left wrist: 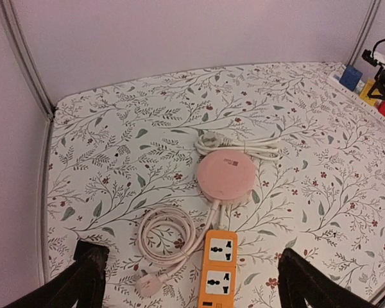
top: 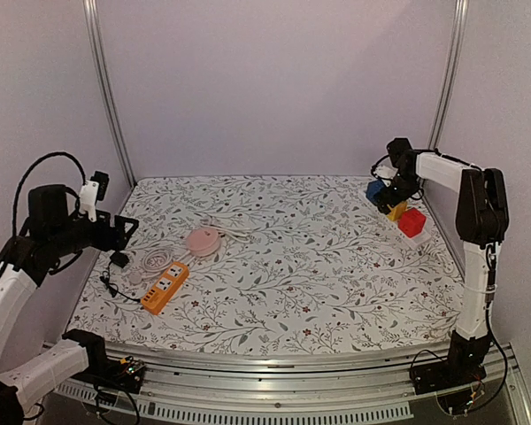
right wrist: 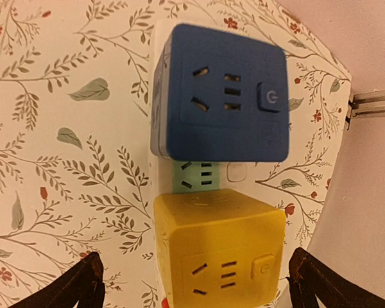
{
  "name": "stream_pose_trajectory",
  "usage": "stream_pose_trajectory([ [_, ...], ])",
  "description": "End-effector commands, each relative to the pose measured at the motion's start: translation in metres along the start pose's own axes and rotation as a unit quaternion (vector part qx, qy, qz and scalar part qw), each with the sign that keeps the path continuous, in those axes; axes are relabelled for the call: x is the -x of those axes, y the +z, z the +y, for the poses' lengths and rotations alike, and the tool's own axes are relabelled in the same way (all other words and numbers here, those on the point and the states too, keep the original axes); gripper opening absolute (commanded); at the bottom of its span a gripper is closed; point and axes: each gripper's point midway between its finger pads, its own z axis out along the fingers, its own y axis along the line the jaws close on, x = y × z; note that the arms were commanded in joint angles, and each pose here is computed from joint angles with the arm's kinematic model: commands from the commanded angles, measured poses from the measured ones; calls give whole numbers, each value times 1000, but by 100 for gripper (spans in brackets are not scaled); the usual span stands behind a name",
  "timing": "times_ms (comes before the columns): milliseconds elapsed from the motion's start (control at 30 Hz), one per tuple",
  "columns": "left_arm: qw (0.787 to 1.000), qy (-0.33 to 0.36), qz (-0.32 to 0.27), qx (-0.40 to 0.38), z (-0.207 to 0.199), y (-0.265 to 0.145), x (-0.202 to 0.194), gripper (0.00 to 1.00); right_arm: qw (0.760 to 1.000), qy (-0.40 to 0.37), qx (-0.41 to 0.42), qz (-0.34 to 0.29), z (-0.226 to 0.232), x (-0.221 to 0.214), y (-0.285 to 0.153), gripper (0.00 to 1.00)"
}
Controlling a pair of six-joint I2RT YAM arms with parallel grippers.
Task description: Insert the plug
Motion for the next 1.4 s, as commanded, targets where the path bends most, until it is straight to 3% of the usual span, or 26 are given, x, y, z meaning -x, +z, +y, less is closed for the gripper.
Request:
stream_pose_trajectory([
  [0,989,32,139,46,23,3,2,92,991,53,6,-121,-18,48,-98,99],
  [67,969,37,242,40,25,6,-10,92,983,88,39,-157,-12,56,-126,99],
  [133,943,46,330,10,19,15,-21,99,969,120,84,-197,2,65,-153,99],
  [233,906,81,413,-46,4,28,-56,99,958,133,119,-223,30,68,-174,99],
  [367,813,184,545,-89,-23,33,-121,100,956,121,141,-226,70,66,-196,99],
  [433,789,178,581,-90,-29,42,-140,99,959,104,139,-222,90,63,-200,99],
  [600,801,161,571,-76,-30,79,-160,99,970,53,109,-209,123,48,-205,99],
  [900,779,158,602,-71,-25,108,-207,94,972,68,105,-199,132,27,-210,99],
  [967,778,158,604,-72,-25,110,-211,86,972,71,103,-199,131,24,-211,99],
  [1100,780,167,596,-91,-36,110,-211,49,972,73,105,-199,132,22,-212,99],
  [1167,782,174,583,-136,-60,104,-207,38,972,75,106,-195,133,20,-209,99],
  [1233,771,215,572,-181,-90,95,-208,31,973,74,107,-192,134,19,-207,99],
  [1367,729,332,558,-217,-129,95,-223,19,974,72,107,-188,137,16,-205,99],
])
